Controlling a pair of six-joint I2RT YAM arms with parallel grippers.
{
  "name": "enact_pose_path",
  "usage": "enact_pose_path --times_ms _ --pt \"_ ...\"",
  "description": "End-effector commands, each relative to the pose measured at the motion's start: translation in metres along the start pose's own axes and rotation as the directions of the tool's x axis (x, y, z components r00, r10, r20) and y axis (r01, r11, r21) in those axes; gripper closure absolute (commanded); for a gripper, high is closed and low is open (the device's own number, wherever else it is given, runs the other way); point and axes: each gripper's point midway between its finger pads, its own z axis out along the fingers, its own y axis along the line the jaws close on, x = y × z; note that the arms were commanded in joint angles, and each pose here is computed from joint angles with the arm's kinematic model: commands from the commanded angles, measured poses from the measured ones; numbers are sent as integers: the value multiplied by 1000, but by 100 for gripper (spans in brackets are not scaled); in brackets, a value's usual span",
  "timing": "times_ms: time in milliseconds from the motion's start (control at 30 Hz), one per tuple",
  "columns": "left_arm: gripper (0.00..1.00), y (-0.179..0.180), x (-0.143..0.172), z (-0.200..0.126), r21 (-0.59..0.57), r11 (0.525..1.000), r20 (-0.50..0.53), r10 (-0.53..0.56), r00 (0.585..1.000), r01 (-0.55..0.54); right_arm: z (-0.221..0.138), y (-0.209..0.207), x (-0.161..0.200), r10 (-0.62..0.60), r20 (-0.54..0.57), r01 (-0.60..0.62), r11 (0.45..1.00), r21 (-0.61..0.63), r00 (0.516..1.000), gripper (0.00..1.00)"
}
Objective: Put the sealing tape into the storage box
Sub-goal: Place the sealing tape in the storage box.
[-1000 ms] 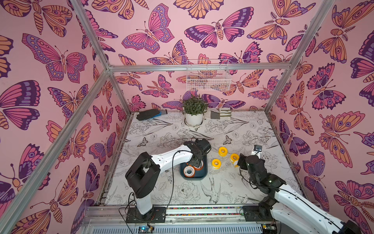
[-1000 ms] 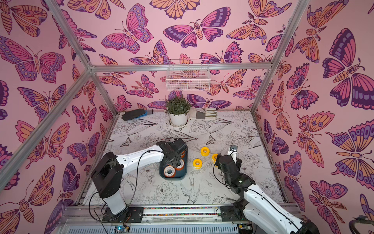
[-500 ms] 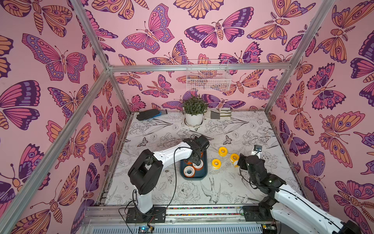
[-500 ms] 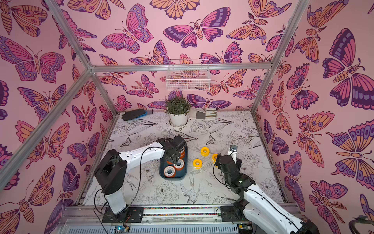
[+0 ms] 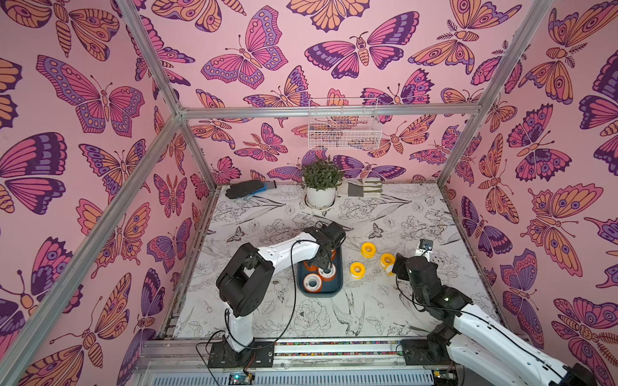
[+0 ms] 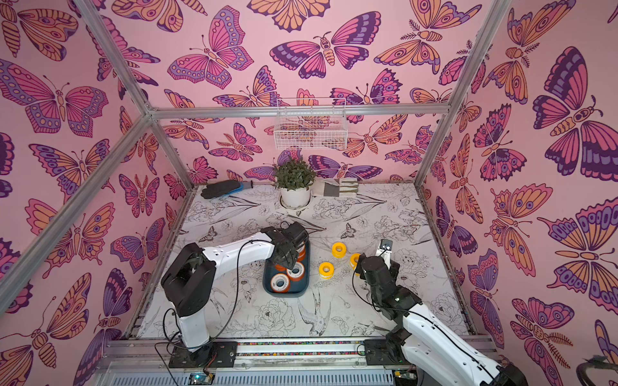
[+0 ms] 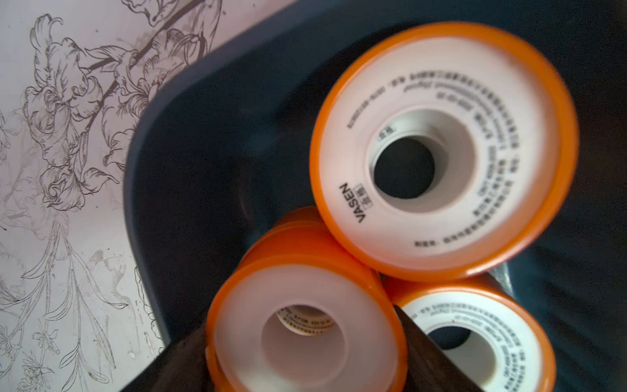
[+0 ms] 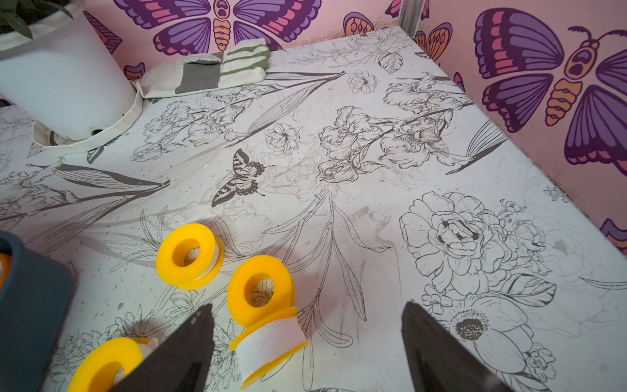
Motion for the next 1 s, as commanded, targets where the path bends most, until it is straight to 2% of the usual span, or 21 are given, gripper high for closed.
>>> enact_pose_path --times_ms 0,200,733,833,967 --pt "19 6 -5 -4 -10 1000 14 -2 1000 2 -2 3 -10 12 17 -12 1000 -9 1000 10" --pt "12 7 -6 -7 -8 1000 22 -1 1000 2 -3 3 -10 15 20 -15 1000 -9 1000 10" --pt "14 15 -3 -33 26 999 69 -30 997 28 -3 2 -10 17 21 -16 1000 -8 1000 10" --pt "14 17 -2 -52 55 998 97 -44 994 39 -3 3 -10 16 20 -16 1000 -10 1000 10" --pt "14 16 2 -90 166 985 164 -75 984 47 -2 4 -10 12 15 -11 1000 -10 1000 11"
